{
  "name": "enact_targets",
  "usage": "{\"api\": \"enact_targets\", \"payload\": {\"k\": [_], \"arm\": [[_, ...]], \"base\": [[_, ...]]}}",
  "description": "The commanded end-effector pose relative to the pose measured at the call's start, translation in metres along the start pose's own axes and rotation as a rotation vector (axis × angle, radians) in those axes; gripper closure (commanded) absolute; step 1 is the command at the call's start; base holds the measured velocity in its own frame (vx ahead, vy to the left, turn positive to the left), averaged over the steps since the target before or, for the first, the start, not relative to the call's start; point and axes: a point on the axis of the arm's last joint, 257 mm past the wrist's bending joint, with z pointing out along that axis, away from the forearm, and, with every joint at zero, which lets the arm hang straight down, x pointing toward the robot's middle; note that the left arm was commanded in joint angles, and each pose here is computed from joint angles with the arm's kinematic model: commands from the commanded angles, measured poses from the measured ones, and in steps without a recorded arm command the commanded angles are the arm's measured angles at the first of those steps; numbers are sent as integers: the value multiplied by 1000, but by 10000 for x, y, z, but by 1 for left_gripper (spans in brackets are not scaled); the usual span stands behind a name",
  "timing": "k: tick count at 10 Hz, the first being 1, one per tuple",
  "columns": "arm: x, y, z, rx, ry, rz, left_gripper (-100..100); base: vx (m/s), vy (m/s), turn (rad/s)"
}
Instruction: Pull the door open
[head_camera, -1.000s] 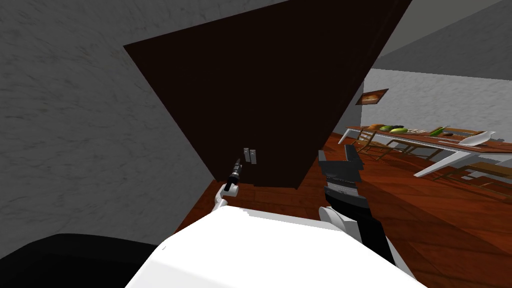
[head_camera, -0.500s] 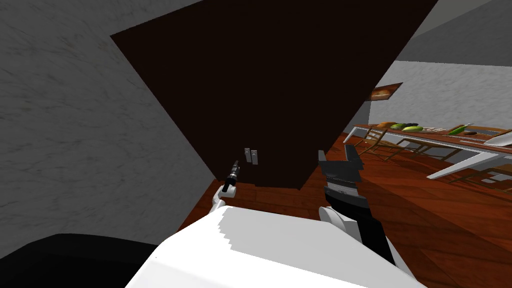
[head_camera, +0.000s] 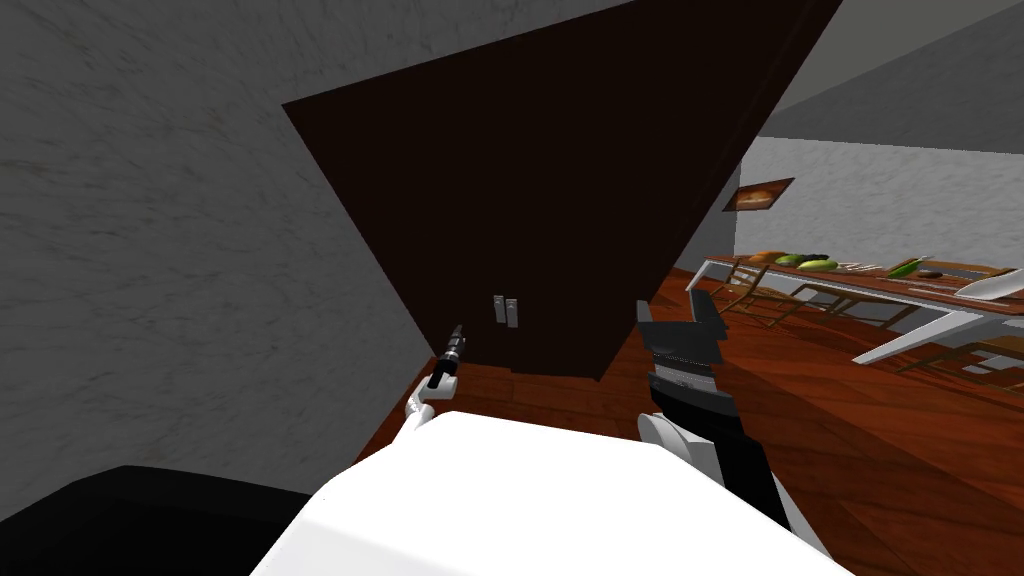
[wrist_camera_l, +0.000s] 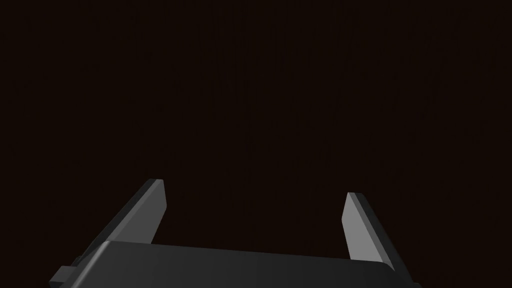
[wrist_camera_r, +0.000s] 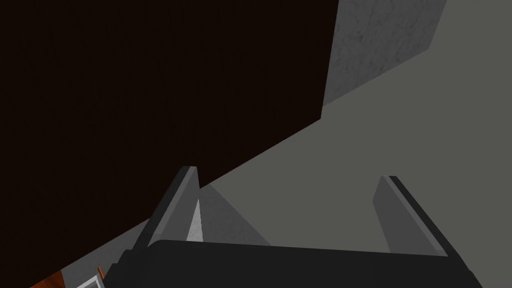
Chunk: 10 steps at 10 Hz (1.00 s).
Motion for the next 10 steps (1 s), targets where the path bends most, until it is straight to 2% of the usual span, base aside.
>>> {"api": "enact_targets", "payload": {"k": [1,2,5,8,10], "arm": [[-146,67,-35,-5,-18,5,-100],[-411,88,-65,-13,-49,12,-100],[-725,52,-71,-10,-84,13,-100],[-667,-26,-4,8,-72,-2,-100],[-498,-92,63,25,-47,-18,-100]], "base": [[19,-17,-3],[49,-20,-33],[107,-12,-81],[182,10,-116],[193,-8,-145]]}}
